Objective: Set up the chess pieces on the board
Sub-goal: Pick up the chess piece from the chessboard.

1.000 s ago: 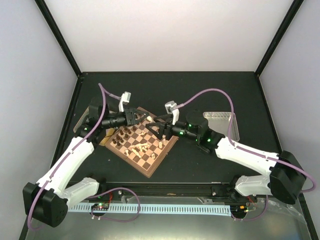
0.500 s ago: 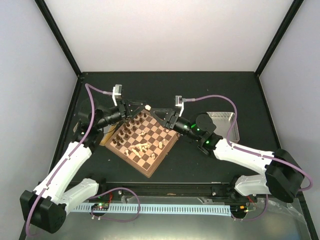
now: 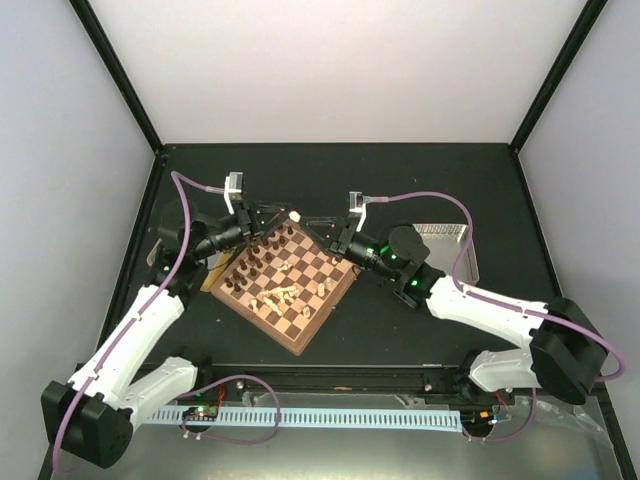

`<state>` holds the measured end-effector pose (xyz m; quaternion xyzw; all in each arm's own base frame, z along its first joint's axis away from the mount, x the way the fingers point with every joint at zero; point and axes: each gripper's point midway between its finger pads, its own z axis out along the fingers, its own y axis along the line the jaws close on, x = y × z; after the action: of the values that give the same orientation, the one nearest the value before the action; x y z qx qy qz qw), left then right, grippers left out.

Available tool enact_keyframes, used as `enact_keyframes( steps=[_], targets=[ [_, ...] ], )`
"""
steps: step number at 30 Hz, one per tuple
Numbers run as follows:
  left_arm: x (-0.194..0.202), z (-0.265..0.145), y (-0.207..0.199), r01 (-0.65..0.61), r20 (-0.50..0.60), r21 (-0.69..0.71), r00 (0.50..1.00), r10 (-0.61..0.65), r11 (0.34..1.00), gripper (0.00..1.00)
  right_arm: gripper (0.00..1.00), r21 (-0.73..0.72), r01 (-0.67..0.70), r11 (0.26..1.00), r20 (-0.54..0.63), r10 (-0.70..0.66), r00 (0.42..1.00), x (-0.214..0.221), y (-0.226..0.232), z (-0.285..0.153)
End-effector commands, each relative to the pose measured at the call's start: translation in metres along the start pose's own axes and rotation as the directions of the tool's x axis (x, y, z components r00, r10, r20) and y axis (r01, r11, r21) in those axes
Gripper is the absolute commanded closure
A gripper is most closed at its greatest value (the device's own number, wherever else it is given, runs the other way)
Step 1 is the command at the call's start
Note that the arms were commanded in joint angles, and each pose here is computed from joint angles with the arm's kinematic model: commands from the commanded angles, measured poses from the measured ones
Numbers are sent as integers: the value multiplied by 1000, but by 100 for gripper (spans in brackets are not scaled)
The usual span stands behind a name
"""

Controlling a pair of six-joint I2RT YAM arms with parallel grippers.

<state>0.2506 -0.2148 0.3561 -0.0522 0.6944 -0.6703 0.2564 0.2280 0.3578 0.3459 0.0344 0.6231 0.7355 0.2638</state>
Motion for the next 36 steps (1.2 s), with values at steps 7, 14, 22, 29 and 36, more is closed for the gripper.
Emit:
enact_keyframes(
  steps=[7, 14, 22, 29, 36],
  targets=[
    [2, -19, 31, -209, 46, -198, 974, 222, 958, 98, 99, 397, 171, 902, -114, -137, 984, -3, -63, -35],
    [-2, -54, 62, -454, -19, -463, 864, 504, 761, 98, 99, 734, 399, 549, -334, -221, 917, -12, -122, -103],
    [5, -77, 70, -587, -109, -528, 764, 636, 614, 98, 99, 811, 538, 229, -521, -136, 843, -26, -152, -132],
    [15, -83, 74, -632, -130, -511, 727, 674, 583, 99, 99, 787, 598, 153, -603, -18, 797, -23, -169, -125],
    [21, -84, 93, -626, -152, -517, 738, 657, 584, 98, 99, 749, 649, 132, -660, 68, 748, -20, -189, -109]
  ],
)
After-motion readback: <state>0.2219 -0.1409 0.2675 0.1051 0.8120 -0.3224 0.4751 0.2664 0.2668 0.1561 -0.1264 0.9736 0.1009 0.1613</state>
